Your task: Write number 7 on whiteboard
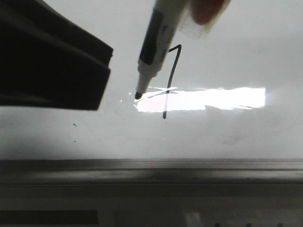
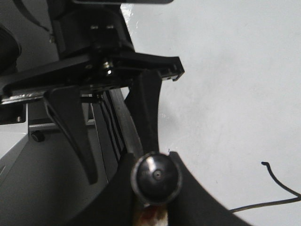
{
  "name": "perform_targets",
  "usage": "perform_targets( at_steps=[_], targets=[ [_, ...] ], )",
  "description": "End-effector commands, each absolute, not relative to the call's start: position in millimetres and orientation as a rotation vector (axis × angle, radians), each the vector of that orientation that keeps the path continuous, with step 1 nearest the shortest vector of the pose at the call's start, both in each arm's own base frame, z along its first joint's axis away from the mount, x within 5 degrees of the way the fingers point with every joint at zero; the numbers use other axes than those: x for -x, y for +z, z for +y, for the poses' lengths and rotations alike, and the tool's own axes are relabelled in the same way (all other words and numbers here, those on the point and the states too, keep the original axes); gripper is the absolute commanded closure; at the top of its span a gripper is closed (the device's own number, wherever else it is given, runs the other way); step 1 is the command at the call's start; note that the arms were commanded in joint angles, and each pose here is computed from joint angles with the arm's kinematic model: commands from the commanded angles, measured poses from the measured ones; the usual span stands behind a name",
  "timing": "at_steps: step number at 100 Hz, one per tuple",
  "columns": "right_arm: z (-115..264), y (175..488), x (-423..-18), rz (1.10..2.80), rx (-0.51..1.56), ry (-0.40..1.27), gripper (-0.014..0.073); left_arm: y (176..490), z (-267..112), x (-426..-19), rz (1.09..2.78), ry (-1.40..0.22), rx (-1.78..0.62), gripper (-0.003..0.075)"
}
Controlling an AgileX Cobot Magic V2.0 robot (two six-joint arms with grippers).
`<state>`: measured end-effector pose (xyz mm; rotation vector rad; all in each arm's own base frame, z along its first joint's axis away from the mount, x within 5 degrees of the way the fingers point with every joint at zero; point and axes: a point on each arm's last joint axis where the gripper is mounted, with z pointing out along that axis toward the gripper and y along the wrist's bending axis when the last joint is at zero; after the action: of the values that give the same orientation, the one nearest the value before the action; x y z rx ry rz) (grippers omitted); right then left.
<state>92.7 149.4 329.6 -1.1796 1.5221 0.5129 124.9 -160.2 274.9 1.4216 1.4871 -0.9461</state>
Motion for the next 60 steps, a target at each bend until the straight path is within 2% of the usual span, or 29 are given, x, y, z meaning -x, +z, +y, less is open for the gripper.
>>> perform_targets(
  at_steps=[1,60],
  targets=[
    [149.1,352.2,-93.9,1.415,1.088,0.531,0.0641,288.3,-168.3,-120.7,1.371,-0.977,-1.443,0.037],
    [149.3,353.5,-94.0,1.42,1.062,0.556,0.0641,294.9,-172.3,-124.8,1.375,-1.022,-1.318,0.0374]
  ],
)
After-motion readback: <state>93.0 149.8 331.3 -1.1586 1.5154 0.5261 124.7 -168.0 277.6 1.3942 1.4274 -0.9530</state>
